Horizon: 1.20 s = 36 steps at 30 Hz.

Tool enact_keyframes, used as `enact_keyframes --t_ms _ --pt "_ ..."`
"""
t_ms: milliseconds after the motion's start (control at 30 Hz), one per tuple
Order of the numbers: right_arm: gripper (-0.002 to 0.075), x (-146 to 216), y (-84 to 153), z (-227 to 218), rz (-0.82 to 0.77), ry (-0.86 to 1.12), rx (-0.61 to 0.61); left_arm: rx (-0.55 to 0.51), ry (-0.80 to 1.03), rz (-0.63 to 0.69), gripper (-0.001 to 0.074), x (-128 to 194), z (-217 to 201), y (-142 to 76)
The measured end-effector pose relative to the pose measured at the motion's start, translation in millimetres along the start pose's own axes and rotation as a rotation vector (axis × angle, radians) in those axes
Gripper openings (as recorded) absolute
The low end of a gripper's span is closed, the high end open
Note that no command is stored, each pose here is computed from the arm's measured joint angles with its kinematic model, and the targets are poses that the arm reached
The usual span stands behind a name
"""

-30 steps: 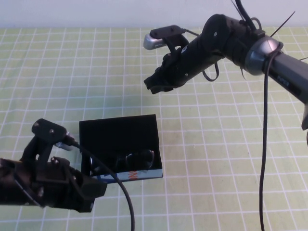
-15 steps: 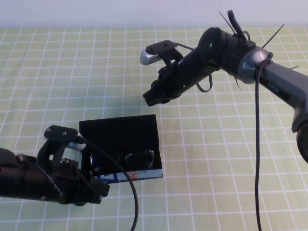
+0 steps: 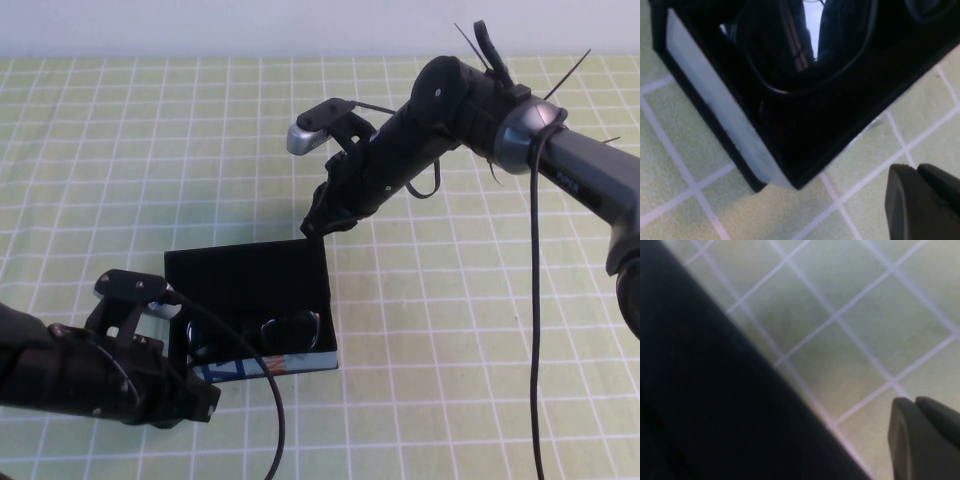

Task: Return glasses to glasses case
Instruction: Close the glasses case

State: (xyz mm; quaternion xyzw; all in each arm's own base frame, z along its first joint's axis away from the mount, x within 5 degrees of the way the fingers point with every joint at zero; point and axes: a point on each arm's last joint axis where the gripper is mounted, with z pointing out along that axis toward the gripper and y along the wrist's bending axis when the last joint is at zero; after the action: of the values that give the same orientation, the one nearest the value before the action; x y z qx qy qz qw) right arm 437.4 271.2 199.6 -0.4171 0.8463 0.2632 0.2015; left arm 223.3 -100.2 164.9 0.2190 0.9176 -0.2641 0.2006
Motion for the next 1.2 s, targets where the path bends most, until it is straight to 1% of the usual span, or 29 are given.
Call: enact_keyframes --t_ms 433,567,667,867,1000,1200 --pt "-0.0016 3 12 -1 -0.095 0.031 -0.131 -0.018 -0.036 -0.036 -0.0001 -3 4 4" --pt "-0.0016 6 17 -2 -0.131 0.049 -0.196 -0.020 -0.038 -0.033 -0.0001 -4 4 4" --pt "-0.0016 4 21 -3 -0.153 0.028 -0.232 -0.020 -0.038 -0.033 -0.0001 -4 4 4" --pt "-0.0016 -10 34 -27 -0.193 -0.045 -0.245 -0.026 -0.042 -0.034 -0.0001 -4 4 5" --pt "-0.0016 -16 42 -41 -0.185 -0.064 -0.239 -0.034 -0.045 -0.034 -0.0001 -4 4 5" --pt "-0.0016 -17 62 -32 -0.229 -0.011 -0.228 -0.036 -0.045 -0.034 -0.0001 -4 4 5"
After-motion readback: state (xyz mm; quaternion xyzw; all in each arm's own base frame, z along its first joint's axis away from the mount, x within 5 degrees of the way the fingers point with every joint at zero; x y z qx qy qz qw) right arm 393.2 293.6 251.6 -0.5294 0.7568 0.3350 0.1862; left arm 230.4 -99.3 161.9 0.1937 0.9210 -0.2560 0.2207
